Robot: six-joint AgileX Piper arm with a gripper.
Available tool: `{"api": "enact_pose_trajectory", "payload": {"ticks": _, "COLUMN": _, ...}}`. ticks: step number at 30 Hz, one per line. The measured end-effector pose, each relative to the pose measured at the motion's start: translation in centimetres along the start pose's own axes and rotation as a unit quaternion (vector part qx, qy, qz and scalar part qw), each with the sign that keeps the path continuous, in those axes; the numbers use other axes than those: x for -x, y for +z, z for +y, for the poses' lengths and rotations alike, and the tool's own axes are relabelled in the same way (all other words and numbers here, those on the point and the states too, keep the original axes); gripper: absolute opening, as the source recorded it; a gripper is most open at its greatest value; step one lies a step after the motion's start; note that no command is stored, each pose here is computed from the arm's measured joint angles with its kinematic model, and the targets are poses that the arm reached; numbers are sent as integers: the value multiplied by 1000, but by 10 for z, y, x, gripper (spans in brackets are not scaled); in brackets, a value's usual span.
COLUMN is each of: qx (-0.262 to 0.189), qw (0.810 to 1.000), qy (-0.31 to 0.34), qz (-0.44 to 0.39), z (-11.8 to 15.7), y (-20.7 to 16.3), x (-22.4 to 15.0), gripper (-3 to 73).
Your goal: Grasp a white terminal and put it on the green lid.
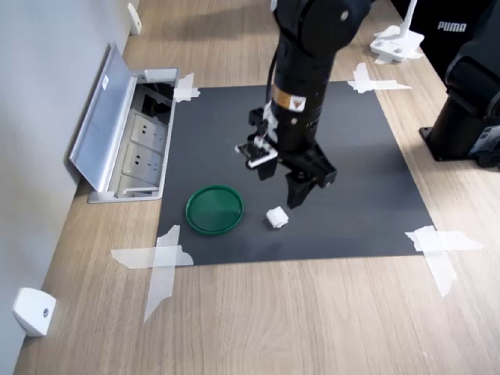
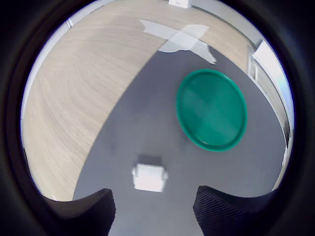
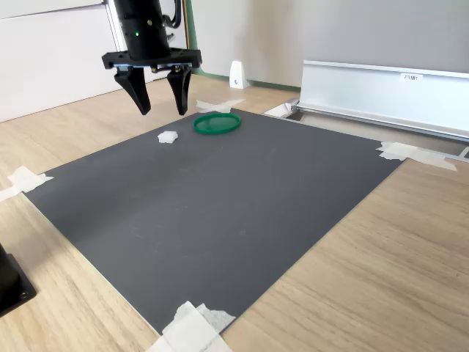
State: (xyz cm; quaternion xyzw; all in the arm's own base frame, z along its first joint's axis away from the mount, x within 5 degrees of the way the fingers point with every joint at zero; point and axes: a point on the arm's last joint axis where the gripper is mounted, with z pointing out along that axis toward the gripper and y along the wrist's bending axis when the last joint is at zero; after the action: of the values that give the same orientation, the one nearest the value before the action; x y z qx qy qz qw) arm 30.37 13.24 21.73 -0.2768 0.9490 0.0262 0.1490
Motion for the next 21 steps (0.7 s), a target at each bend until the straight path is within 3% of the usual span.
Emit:
{"api": "enact_pose_trajectory", "payload": {"ticks": 5, "qx": 10, "qw": 1000, "qy": 1, "qz": -8, "z": 14, "y": 3, "x": 4, "gripper": 682}}
{"api": "enact_pose_trajectory", "payload": {"ticks": 21, "qx": -5, "qw": 999, "qy": 36, "qz": 27, "z": -3, "y": 24, "x": 0, "gripper": 682}}
